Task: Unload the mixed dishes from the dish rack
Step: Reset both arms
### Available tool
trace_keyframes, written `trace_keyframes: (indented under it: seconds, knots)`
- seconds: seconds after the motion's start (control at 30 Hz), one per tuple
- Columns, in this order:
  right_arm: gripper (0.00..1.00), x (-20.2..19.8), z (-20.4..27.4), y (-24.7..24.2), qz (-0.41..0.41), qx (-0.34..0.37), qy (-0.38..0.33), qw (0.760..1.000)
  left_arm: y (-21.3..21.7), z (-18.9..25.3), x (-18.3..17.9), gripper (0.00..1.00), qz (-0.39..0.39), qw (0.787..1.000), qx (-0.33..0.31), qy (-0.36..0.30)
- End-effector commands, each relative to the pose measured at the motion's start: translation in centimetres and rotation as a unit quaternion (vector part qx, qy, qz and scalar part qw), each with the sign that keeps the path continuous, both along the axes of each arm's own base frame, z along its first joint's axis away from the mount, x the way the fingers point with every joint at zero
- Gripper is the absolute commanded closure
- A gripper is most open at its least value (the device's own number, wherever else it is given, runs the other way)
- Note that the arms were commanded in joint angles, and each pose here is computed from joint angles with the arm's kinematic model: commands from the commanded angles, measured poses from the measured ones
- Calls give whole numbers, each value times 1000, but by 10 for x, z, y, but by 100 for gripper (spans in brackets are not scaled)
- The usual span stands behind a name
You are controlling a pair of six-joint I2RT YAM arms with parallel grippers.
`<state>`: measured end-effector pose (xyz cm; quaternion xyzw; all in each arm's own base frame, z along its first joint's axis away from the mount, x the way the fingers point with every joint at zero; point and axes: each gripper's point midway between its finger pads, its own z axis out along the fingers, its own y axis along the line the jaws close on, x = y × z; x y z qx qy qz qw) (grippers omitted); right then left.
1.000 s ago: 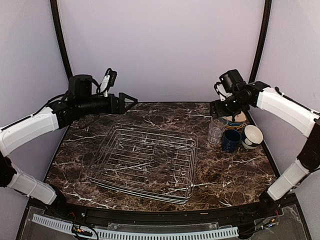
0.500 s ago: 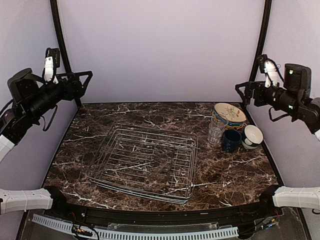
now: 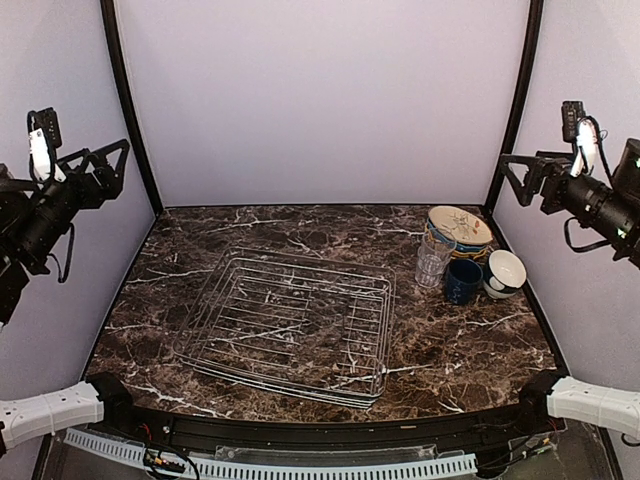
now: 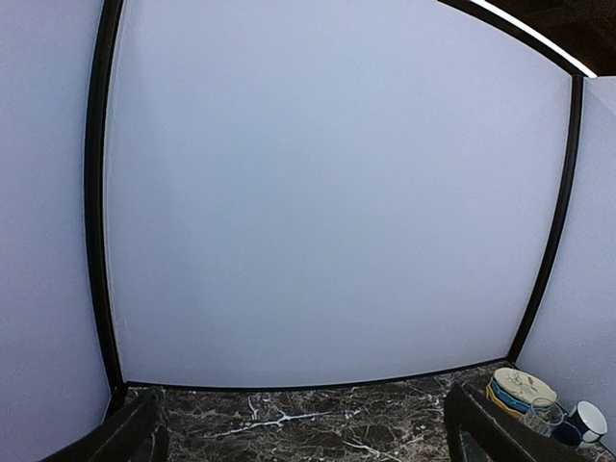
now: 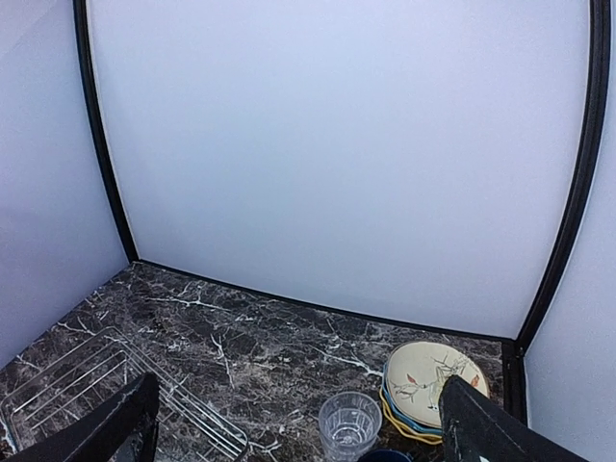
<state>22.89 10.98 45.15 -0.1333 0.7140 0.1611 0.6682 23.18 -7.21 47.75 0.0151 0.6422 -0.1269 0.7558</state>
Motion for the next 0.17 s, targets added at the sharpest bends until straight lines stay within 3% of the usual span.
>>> trace_keyframes:
  seconds: [0.0,0.13]
  knots:
    - [1,0,5,4,11,8,-18,1000,6,-10,4,1,22,1000,2,8]
    - [1,2,-1,7,16,1,-7,1000,4,-14,6,1,19,1000,0,13]
